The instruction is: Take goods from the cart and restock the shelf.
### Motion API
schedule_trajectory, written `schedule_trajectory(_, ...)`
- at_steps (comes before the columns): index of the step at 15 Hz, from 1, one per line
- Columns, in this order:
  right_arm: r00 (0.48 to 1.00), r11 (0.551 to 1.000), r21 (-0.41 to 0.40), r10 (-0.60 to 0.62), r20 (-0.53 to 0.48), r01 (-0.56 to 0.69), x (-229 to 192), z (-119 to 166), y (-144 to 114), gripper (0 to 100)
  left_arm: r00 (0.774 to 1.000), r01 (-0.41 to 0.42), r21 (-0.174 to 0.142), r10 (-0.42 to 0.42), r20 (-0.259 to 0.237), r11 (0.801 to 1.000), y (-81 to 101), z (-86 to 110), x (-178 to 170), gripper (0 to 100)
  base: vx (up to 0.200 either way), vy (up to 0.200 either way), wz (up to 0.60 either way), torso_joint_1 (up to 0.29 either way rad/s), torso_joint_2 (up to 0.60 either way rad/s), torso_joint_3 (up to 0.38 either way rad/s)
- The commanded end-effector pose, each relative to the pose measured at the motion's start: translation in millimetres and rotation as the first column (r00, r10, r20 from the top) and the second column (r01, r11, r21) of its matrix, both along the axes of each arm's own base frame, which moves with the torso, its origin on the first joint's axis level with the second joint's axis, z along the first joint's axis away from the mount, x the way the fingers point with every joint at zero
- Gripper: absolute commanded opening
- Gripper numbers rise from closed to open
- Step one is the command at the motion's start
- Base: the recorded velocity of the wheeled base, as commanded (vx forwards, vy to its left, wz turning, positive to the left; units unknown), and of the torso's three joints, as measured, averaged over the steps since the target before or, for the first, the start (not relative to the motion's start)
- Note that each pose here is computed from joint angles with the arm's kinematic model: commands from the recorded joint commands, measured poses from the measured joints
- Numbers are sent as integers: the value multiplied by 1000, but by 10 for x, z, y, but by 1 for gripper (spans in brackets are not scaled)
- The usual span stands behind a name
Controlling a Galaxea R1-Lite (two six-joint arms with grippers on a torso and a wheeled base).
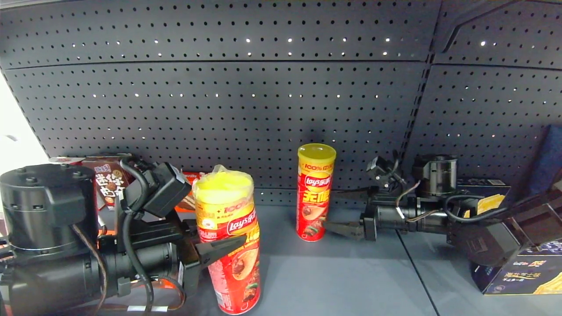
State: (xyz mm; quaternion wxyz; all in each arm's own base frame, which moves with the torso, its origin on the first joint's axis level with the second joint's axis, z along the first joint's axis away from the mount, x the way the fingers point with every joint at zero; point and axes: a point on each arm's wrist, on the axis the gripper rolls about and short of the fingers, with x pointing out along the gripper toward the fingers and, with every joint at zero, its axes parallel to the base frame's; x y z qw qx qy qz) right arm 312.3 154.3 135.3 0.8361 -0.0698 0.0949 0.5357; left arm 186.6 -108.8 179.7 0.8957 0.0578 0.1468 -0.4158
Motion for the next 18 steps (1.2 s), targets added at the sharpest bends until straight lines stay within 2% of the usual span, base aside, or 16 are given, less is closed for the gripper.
schedule_trajectory(1, 1000, 1000, -5, 10, -18, -10, 62, -86, 35, 100, 1000, 0, 5, 0, -10, 1000, 5, -27, -8, 0, 0, 0, 0, 0, 0, 0)
schedule_trajectory(8, 999, 1000, 1, 29, -16, -29, 351, -233, 185, 100, 999, -1, 20, 2, -39, 1000, 31, -117, -56, 0, 0, 0, 0, 0, 0, 0)
schedule_trajectory(13, 999, 999, 4, 43, -9, -43, 462, -342, 296, 100, 999, -32, 3, 32, -9, 999, 70, -29, 17, 0, 0, 0, 0, 0, 0, 0)
schedule_trajectory(18, 998, 998, 12, 62, -4, -62, 544, -398, 399, 100, 999, -32, 2, 32, -8, 999, 65, -26, 25, 0, 0, 0, 0, 0, 0, 0)
